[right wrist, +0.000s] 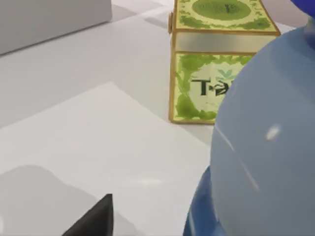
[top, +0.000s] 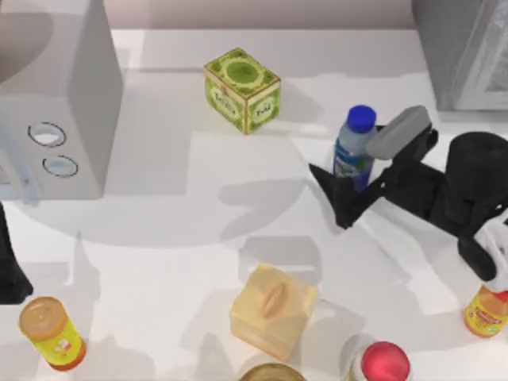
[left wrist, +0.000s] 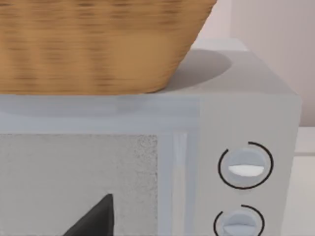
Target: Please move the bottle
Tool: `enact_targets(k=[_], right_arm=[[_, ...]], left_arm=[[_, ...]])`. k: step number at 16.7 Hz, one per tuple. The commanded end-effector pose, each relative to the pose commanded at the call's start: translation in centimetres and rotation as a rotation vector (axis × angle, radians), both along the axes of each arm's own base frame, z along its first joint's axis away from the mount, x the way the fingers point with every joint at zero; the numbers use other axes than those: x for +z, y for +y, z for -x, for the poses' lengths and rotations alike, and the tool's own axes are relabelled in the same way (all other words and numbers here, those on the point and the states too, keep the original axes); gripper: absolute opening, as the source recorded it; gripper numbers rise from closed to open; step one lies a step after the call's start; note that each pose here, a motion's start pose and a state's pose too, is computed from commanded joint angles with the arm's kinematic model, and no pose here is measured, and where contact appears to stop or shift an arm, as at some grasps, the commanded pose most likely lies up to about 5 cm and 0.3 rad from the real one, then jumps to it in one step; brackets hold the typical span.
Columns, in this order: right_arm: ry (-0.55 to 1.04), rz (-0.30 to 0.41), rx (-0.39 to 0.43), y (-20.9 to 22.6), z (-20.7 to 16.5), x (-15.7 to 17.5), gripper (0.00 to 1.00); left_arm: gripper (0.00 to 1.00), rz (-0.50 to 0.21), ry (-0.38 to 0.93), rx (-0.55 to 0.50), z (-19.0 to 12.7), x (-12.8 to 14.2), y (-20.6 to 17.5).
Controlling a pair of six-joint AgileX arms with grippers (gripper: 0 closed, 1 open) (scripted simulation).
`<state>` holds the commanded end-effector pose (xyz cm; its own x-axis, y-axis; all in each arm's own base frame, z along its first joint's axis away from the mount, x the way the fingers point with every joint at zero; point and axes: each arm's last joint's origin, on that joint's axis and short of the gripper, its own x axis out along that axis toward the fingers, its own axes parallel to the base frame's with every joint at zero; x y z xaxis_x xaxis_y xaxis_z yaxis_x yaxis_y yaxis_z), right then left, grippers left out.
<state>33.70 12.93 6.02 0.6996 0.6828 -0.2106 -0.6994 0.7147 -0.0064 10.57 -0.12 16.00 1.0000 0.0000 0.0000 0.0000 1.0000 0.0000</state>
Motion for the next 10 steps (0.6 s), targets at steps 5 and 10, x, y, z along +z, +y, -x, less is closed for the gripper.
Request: enact_targets(k=[5,10], right_arm=[[0.000,0.000,0.000,0.00,0.00,0.00,0.62],[0.000,0.000,0.000,0.00,0.00,0.00,0.25]], left_arm=[[1.00,0.000,0.000,0.000,0.00,0.00,0.00],[1.00,0.000,0.000,0.000,0.00,0.00,0.00]])
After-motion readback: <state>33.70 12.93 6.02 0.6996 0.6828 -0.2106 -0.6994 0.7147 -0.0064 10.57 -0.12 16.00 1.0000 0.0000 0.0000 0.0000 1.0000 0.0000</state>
